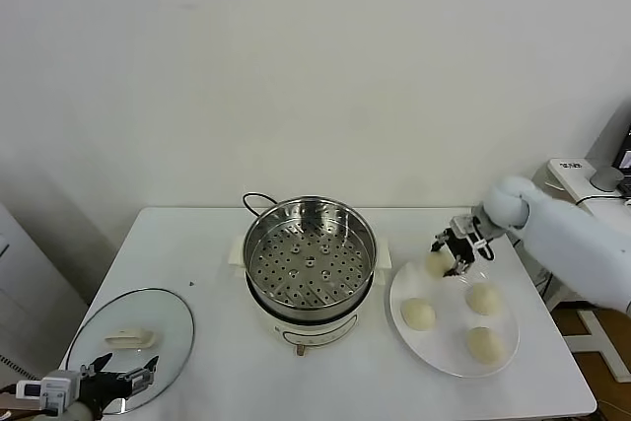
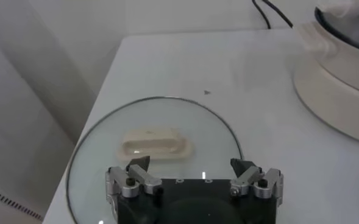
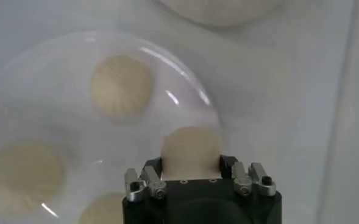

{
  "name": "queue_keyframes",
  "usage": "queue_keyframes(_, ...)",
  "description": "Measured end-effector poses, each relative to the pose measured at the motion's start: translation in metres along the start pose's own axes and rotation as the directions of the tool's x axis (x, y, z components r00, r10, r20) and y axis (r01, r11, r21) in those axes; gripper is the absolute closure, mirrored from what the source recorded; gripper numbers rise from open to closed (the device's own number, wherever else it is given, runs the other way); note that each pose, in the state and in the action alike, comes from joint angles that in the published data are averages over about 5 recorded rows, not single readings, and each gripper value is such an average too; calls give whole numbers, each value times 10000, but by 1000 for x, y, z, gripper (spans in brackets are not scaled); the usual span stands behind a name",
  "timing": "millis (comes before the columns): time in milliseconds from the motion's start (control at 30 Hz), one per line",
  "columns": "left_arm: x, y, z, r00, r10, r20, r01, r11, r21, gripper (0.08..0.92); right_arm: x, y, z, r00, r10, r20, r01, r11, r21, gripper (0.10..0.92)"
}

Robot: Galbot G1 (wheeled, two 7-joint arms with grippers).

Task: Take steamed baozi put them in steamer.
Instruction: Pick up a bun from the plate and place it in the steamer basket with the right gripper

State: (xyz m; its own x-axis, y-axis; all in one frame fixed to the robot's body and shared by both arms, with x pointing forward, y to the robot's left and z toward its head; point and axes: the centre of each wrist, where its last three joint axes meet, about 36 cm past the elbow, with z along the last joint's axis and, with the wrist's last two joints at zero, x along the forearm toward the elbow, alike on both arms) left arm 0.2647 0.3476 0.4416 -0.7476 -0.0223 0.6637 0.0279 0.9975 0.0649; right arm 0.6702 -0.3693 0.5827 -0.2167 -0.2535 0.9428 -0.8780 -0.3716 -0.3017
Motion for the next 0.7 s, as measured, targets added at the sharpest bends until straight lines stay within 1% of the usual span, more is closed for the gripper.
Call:
queue_keyframes(200,0,-1,-1,10000,41,3,-41,10000,-57,177,46,-48,-29,9981,223,571,-310,9873,1555,428)
queue_keyframes(367,0,-2,-1,10000,86,12,-86,9999,-73,177,69,-89,-58,9952,172,966,-474,9463,3199,427)
queue_keyframes(533,-1,-3,-2,9999,105,-1,-105,9999,-108,177,72,-129,-97,9921,-129,1246,-518,8635,5017,425)
queue_keyframes(700,-2,-4,-3,9999,116,6,-116,9998,-149,177,66,-159,-141,9918,-411,1209,-476,7593,6490,426)
